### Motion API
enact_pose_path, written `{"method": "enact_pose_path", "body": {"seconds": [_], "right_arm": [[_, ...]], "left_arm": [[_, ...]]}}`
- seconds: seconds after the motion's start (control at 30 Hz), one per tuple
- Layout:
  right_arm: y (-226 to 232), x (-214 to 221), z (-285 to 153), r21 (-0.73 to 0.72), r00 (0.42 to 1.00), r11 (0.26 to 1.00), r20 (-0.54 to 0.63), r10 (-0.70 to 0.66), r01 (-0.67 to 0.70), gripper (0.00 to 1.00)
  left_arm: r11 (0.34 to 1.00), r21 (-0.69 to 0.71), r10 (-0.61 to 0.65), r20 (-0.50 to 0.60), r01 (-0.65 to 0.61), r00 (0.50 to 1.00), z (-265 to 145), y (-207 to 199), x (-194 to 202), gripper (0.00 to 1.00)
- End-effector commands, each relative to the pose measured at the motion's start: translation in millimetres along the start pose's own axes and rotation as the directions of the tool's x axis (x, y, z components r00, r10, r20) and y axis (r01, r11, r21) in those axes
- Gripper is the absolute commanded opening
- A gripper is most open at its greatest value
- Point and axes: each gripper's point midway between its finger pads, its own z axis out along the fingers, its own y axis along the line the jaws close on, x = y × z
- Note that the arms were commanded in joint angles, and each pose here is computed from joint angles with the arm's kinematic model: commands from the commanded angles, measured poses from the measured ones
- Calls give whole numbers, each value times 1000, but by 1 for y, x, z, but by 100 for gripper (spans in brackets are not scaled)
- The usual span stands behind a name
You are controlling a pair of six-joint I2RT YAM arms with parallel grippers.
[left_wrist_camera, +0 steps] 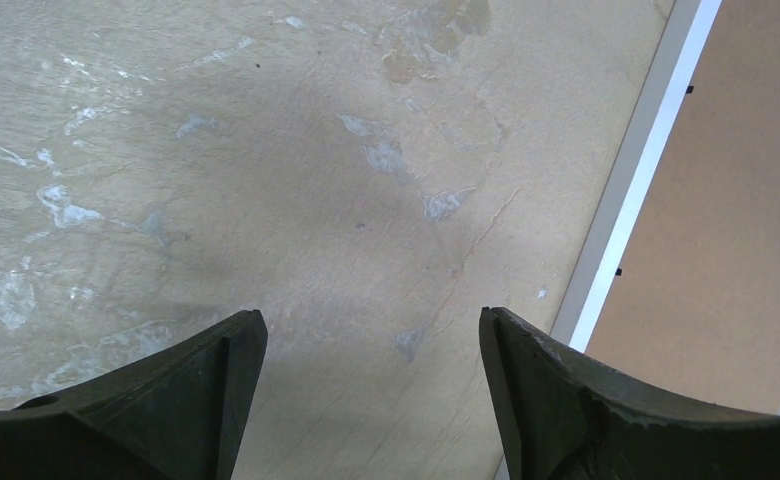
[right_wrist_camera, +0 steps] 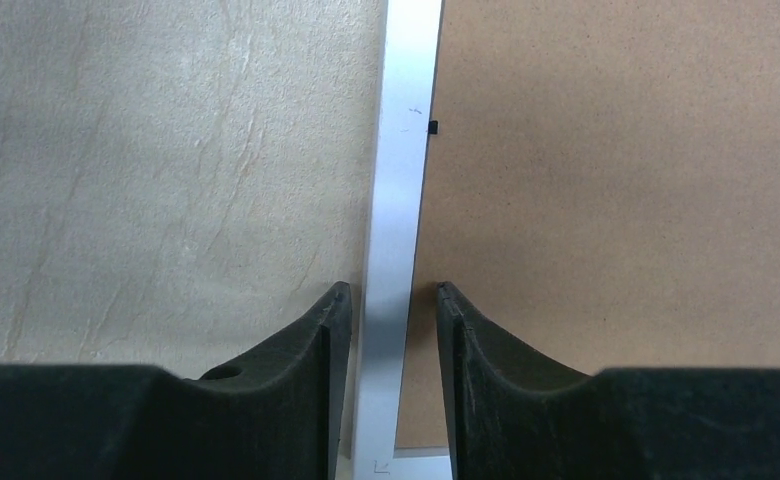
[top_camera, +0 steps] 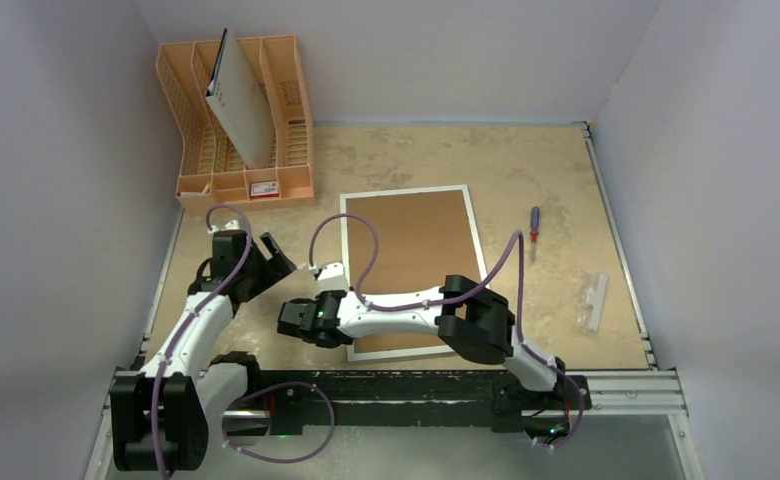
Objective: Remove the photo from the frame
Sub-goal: Turn over the photo frame at the center of the board.
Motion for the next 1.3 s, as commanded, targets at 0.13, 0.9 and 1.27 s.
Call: {"method": "enact_pose_path", "body": {"seconds": [0.13,0.9,1.27], "right_arm": [[-3,11,13,92,1000,996,2,-21,21,36],[11,-16,-23,-62,994,994,56,89,-85,0],[9,-24,-46,-137,984,981,88,153,-140,0]], "left_arm": [[1000,4,-25,33,25,999,1,-1,-10,82],[981,190,-20,-56,30,998,14,-24,12,82],[826,557,9,-169,88,986,18,-72,46,81]]}}
